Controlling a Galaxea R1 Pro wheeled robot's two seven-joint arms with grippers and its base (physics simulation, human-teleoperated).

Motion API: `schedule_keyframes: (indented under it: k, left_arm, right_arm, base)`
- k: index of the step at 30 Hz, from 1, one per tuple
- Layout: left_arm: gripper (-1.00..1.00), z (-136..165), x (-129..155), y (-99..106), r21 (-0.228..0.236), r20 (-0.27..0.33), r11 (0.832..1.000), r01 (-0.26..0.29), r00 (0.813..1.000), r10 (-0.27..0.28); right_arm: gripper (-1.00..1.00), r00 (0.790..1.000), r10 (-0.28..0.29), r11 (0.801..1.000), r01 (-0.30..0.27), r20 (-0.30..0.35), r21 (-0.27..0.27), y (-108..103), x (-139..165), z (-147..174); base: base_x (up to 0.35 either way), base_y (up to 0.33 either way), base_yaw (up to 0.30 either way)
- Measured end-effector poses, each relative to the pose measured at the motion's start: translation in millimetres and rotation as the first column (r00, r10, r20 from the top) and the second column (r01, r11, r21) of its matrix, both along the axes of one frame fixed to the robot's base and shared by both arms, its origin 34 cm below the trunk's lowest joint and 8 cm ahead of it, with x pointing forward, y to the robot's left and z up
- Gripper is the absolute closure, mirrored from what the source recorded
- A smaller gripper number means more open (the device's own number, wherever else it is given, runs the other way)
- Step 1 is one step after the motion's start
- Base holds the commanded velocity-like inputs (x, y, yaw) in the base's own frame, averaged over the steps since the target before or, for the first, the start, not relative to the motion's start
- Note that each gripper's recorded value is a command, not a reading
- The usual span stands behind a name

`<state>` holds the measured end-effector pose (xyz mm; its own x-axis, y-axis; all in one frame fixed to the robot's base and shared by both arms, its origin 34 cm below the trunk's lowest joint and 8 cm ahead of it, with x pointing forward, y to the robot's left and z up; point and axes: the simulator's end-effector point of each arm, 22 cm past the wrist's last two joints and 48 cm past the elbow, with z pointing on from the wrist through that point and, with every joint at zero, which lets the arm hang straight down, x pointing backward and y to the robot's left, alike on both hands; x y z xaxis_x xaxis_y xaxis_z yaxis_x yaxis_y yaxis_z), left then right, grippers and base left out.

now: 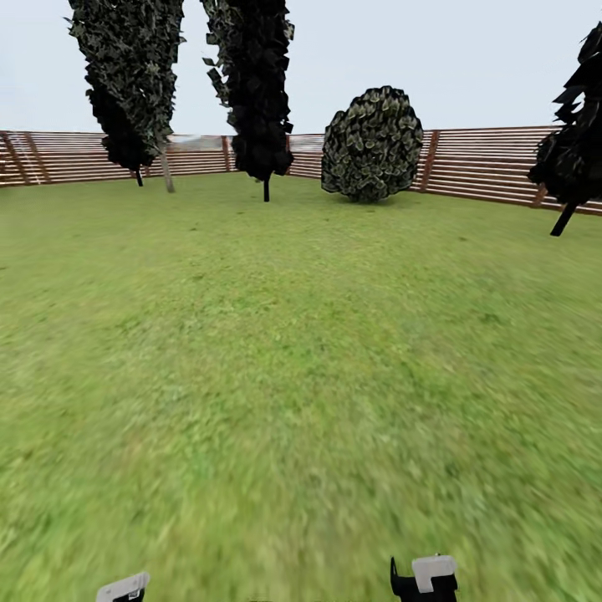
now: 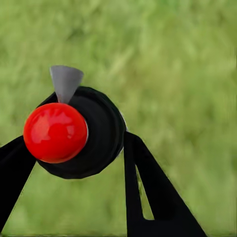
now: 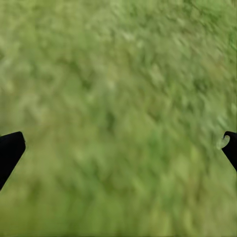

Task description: In the garden, pick up the pesticide atomizer on the floor and spray pesticide onto both trees until each tree trunk is fully covered.

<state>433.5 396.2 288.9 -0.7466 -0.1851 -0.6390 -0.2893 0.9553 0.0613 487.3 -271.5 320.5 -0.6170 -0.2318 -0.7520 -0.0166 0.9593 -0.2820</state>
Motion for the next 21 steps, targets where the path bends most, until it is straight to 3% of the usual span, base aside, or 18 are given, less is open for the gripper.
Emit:
schedule_keyframes:
  k: [21]
  left_arm:
    - [1.0,0.0,0.0,0.0,0.0,0.0,1.0,0.0,1.0,0.0]
  right_arm:
    - [-1.0,1.0,0.001,1.0,-0.001,0.0,0.0,0.2,0.0,0.0]
  base:
    - [0.0,0.0,0.281]
